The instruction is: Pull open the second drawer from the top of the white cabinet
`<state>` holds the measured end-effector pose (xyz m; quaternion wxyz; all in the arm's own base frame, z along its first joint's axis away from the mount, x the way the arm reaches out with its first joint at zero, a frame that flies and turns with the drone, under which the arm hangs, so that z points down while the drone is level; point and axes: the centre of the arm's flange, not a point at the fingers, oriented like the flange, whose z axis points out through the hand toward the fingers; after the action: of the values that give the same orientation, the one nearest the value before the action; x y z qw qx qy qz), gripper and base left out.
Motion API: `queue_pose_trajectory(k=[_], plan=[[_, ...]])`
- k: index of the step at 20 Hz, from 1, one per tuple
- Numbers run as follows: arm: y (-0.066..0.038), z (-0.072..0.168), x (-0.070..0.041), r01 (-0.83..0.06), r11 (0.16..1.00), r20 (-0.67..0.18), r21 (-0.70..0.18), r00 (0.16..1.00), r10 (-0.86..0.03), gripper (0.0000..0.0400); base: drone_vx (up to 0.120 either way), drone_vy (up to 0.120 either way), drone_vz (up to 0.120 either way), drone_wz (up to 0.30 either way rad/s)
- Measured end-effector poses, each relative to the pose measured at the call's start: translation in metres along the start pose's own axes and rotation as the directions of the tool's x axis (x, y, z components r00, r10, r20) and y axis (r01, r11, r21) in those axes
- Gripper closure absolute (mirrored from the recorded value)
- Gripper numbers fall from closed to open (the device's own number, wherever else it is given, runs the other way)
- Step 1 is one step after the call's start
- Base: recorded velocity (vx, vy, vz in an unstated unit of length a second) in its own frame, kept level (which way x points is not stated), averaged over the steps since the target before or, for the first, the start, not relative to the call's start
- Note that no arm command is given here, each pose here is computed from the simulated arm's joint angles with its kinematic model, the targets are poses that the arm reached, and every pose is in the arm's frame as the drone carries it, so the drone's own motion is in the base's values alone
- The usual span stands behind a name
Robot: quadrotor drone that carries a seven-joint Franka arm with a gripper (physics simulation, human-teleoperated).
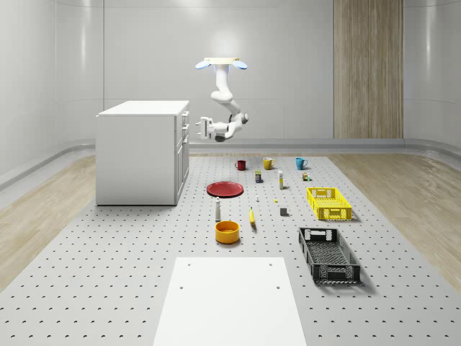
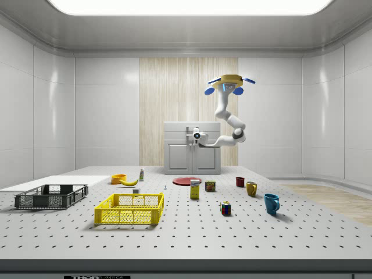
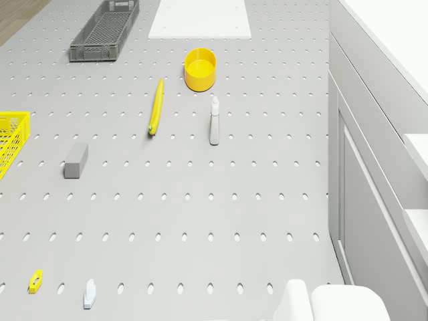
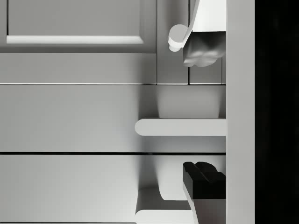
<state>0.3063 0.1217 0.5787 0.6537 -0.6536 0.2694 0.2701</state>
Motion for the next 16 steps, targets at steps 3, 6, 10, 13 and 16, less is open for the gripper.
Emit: queue_pose_trajectory(k=[3, 6, 10, 13, 16], plan=[[0.0, 0.012, 0.0, 0.0, 1.0, 0.0, 0.0, 1.0, 0.0, 0.01, 0.0, 0.0, 0.0, 0.0], [0.004, 0.02, 0.004, 0.0, 1.0, 0.0, 0.0, 1.0, 0.0, 0.01, 0.0, 0.0, 0.0, 0.0], [0.01, 0.027, 0.01, 0.0, 1.0, 0.0, 0.0, 1.0, 0.0, 0.01, 0.0, 0.0, 0.0, 0.0], [0.012, 0.034, 0.012, 0.0, 1.0, 0.0, 0.0, 1.0, 0.0, 0.01, 0.0, 0.0, 0.0, 0.0], [0.013, 0.04, 0.014, 0.0, 1.0, 0.0, 0.0, 1.0, 0.0, 0.01, 0.0, 0.0, 0.0, 0.0]])
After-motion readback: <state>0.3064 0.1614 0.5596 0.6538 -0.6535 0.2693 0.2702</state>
